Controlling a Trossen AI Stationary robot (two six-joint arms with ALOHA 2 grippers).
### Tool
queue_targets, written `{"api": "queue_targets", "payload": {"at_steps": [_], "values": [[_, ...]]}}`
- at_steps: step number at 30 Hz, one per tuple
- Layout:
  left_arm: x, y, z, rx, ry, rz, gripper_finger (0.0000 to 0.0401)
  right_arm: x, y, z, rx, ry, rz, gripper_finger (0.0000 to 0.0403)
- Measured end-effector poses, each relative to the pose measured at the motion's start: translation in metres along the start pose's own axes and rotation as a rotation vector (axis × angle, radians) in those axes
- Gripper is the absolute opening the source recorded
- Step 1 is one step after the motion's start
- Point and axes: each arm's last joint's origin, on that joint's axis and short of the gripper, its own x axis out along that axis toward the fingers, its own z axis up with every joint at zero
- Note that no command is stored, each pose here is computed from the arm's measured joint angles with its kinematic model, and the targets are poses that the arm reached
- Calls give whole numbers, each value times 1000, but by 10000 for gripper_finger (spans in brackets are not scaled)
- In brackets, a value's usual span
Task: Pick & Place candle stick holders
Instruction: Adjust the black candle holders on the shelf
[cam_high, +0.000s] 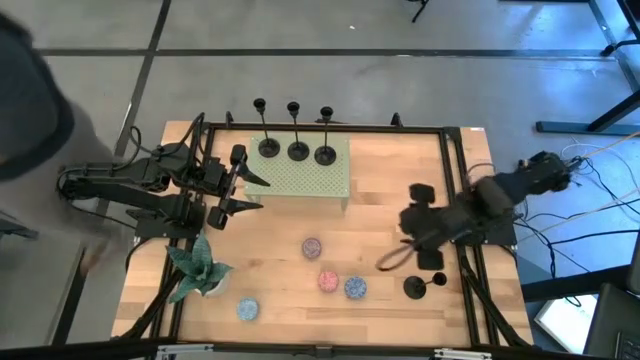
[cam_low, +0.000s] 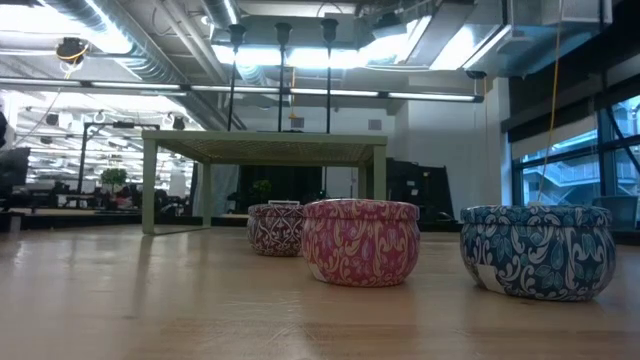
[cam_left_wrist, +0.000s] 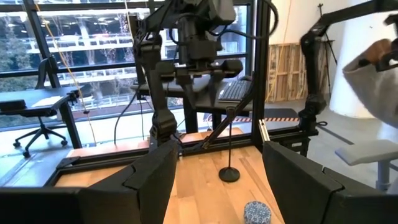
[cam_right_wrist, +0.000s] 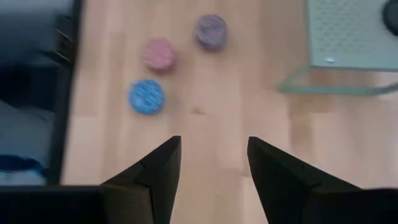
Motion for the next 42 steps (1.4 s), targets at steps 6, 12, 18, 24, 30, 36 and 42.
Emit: {"api": "queue_targets", "payload": {"at_steps": [6, 12, 18, 24, 30, 36, 42], "values": [[0, 0, 0, 0, -2, 0, 235, 2, 2, -40, 137, -139, 160, 188], [0, 0, 0, 0, -3, 1, 235, 16, 12, -62, 123, -140, 290, 188], [0, 1, 0, 0, -1, 46, 235, 20, 16, -69, 104, -120, 298, 188], [0, 3, -1, -1, 12, 115, 235, 19, 16, -65, 7, -200, 237, 188], [-2, 10, -11, 1, 129, 359, 235, 18, 9, -59, -101, -359, -31, 188], [-13, 18, -30, 38, 339, 741, 235, 18, 4, -58, -66, -450, -232, 188], [-16, 27, -30, 61, 357, 847, 235, 30, -2, -67, -107, -482, -228, 188]]}}
